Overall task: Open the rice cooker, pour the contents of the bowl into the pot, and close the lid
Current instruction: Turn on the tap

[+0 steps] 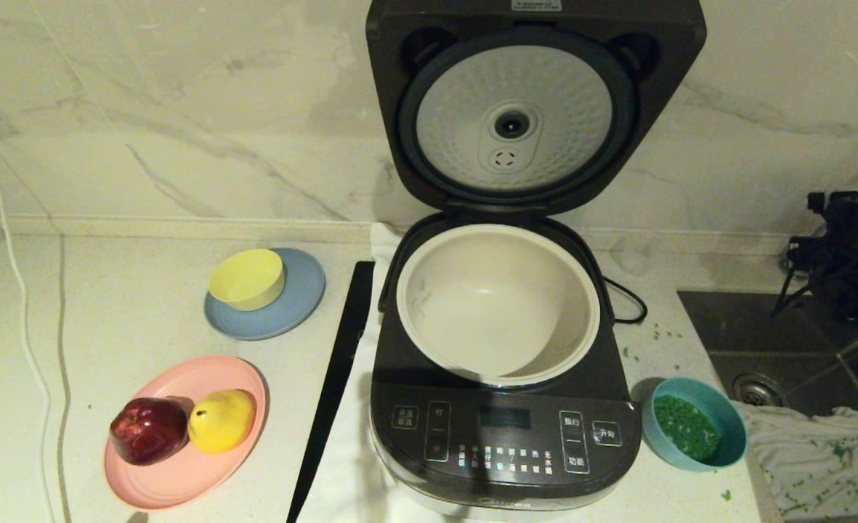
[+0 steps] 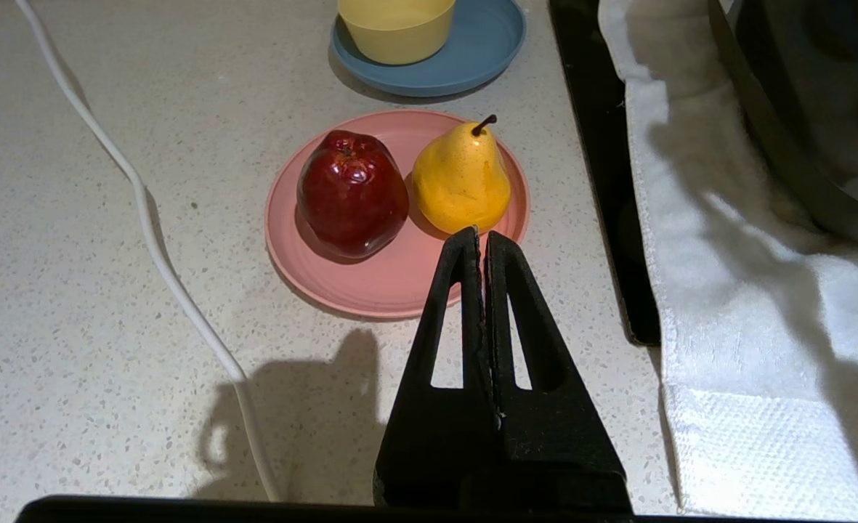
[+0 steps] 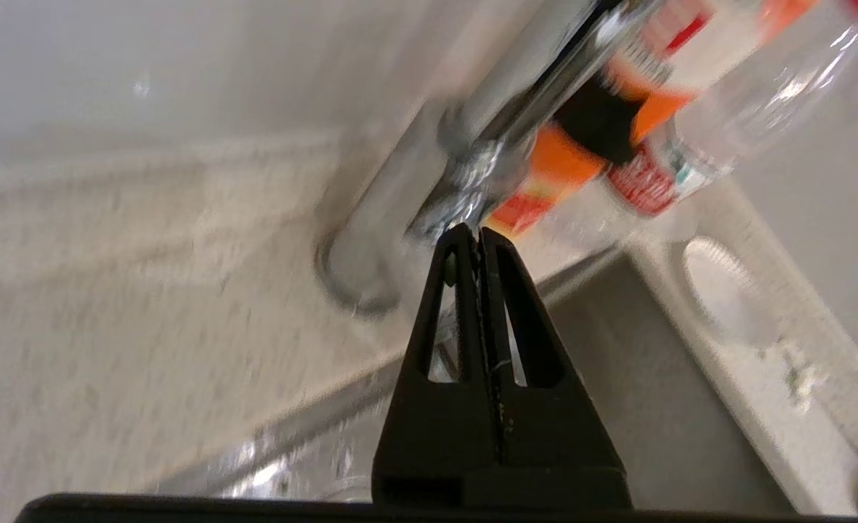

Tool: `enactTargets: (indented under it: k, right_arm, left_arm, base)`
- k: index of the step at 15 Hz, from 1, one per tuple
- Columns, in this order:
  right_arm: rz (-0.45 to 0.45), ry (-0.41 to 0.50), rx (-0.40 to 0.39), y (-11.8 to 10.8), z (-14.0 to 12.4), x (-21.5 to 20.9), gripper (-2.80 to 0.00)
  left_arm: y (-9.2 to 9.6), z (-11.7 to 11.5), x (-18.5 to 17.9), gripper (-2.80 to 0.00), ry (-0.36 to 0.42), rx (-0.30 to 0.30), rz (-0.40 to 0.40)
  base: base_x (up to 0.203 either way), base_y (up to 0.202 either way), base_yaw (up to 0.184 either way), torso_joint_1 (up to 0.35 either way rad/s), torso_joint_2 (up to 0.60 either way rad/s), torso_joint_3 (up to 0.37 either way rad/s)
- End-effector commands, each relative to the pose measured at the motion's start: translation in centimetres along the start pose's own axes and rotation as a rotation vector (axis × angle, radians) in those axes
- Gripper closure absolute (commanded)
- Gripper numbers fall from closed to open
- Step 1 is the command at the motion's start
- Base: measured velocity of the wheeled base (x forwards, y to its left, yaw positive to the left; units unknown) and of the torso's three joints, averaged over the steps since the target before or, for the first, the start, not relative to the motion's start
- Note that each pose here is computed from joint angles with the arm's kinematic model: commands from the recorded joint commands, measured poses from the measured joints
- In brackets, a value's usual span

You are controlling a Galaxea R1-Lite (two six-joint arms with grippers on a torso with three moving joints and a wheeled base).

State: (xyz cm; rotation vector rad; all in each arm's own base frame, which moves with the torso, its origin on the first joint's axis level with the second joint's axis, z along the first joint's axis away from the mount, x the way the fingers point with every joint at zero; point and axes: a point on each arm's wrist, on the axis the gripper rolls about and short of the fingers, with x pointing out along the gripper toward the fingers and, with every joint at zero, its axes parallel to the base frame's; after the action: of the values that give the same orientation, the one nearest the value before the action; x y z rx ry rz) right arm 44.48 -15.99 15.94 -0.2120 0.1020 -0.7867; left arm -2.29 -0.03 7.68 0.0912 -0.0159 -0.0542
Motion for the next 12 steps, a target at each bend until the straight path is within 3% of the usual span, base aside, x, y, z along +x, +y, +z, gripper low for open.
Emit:
enactTargets:
  k: [1,12]
  right_arm:
    - [-0.01,-0.023,0.008,0.1,0.6,0.5,0.0]
    - [-0.021,0.023,-0.01,-0.5,-0.4,-0.5,0.0]
  left_arm:
    - [0.0,-0.2,0.0,0.0,0.006,0.0,-0.001]
    - [0.0,-0.2,0.0,0.0,0.006,0.001,-0.001]
  base:
    - [0.0,0.0,0.0,0.0,0.0,0.0]
    - [0.0,0.0,0.0,0.0,0.0,0.0]
